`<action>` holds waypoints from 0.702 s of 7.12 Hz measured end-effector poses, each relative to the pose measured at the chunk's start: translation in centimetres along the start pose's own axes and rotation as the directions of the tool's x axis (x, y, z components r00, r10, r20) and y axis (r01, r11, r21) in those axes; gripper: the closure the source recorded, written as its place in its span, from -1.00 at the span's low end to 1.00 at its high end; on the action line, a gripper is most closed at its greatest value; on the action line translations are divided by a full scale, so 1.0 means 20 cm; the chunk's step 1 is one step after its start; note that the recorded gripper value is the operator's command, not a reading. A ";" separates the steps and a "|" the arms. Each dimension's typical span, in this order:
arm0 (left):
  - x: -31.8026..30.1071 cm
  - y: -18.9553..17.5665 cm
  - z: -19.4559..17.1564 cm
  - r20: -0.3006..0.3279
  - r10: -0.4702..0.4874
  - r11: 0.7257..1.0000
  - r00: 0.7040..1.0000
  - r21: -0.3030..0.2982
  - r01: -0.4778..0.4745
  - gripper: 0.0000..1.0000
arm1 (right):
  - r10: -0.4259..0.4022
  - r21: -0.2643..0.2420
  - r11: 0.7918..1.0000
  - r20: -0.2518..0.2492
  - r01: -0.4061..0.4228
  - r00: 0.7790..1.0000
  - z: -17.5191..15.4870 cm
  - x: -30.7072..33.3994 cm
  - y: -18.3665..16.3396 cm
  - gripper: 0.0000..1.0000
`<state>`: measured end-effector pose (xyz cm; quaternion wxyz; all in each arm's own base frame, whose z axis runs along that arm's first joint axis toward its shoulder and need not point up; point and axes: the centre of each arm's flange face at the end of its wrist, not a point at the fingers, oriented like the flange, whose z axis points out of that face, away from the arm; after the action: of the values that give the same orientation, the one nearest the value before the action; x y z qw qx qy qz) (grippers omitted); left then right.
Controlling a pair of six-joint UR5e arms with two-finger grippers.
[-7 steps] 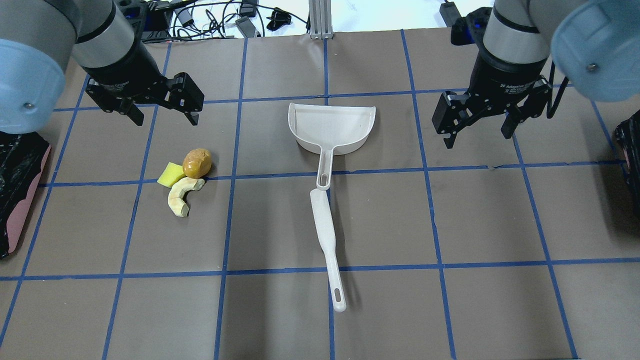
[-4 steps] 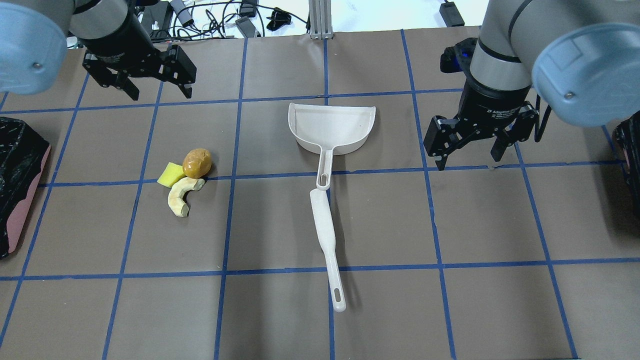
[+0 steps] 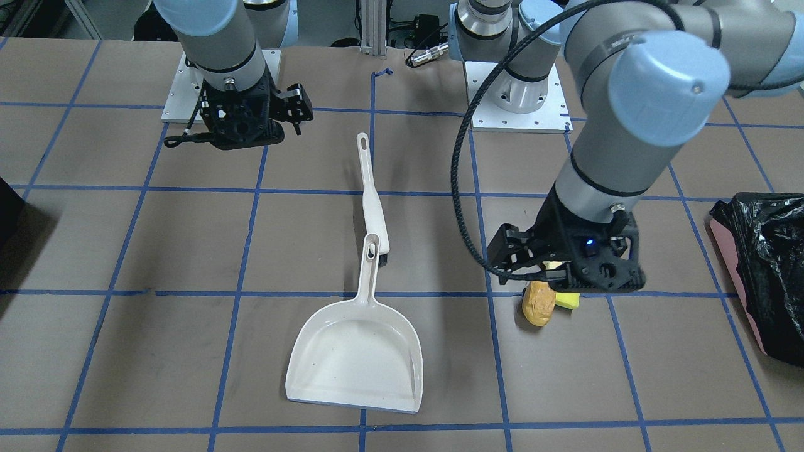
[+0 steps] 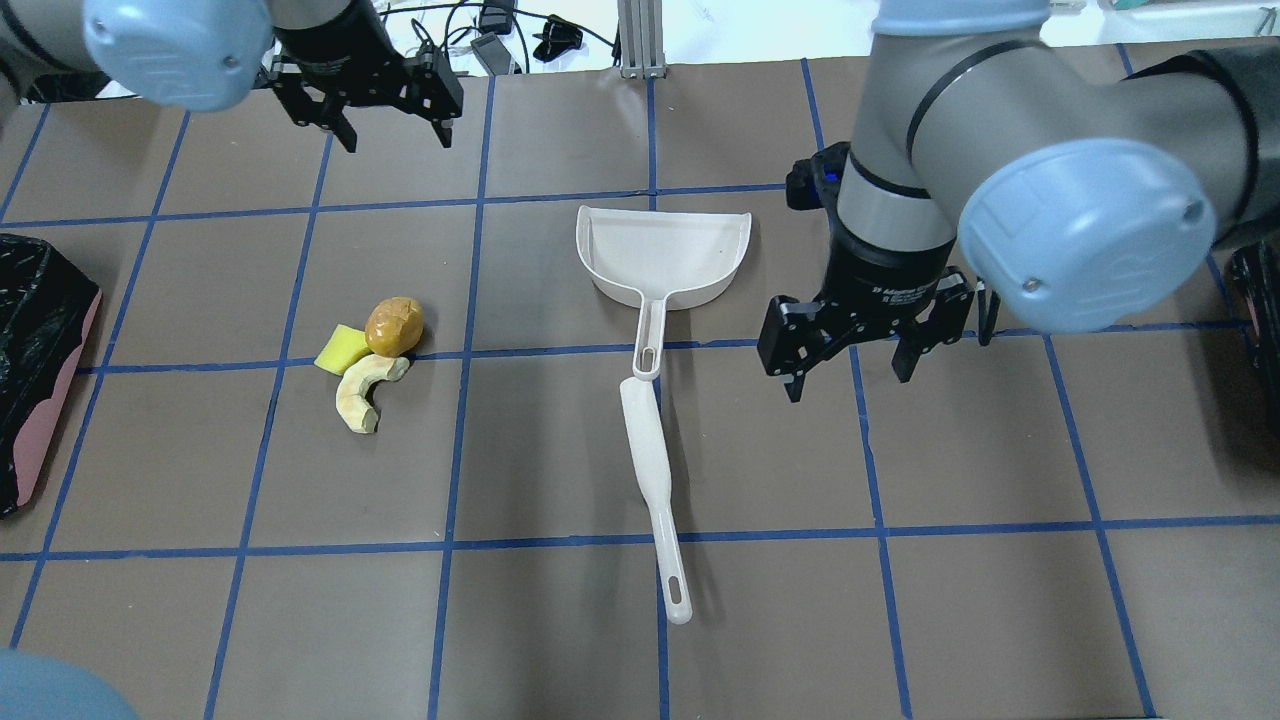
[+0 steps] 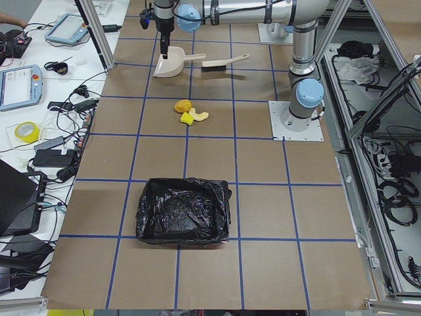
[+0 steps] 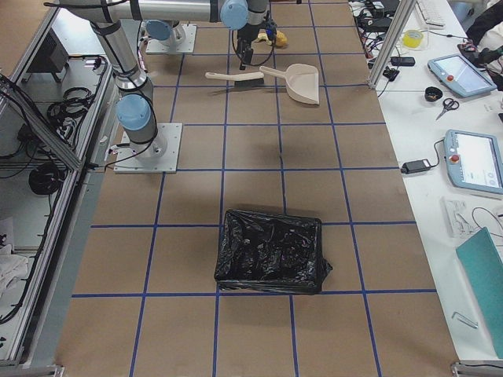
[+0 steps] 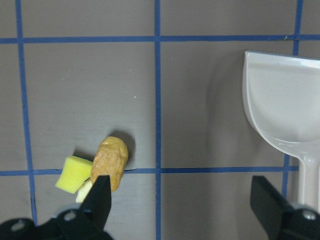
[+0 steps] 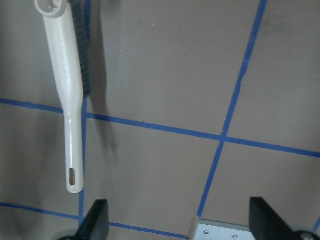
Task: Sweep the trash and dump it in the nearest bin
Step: 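Grasp the white dustpan handle with the left gripper while the right grasps the brush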
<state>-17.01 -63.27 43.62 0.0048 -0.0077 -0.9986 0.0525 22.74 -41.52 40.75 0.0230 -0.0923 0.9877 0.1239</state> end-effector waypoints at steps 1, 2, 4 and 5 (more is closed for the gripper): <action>0.15 -0.04 0.10 -0.005 0.024 1.000 1.000 0.007 -0.024 -1.00 | -0.027 -0.006 1.000 0.013 0.027 1.000 0.09 -0.10 0.03 -0.89; 0.28 -0.05 0.20 -0.010 0.050 0.999 0.999 0.007 -0.049 -1.00 | -0.049 -0.015 0.999 0.013 0.049 0.999 0.17 -0.19 0.06 -0.89; 0.54 -0.02 0.36 -0.026 0.077 0.997 0.997 -0.010 -0.077 -1.00 | -0.040 -0.003 0.999 0.000 0.040 0.999 0.33 -0.36 0.07 -0.88; 0.65 0.00 0.43 -0.044 0.092 0.996 0.995 -0.014 -0.093 -1.00 | -0.011 0.012 1.000 -0.004 0.011 1.000 0.43 -0.43 0.06 -0.78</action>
<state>-30.09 -63.97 35.12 0.0242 -0.0550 -0.9972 0.0447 31.20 -36.82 33.34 0.0223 -0.0980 0.9880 0.1176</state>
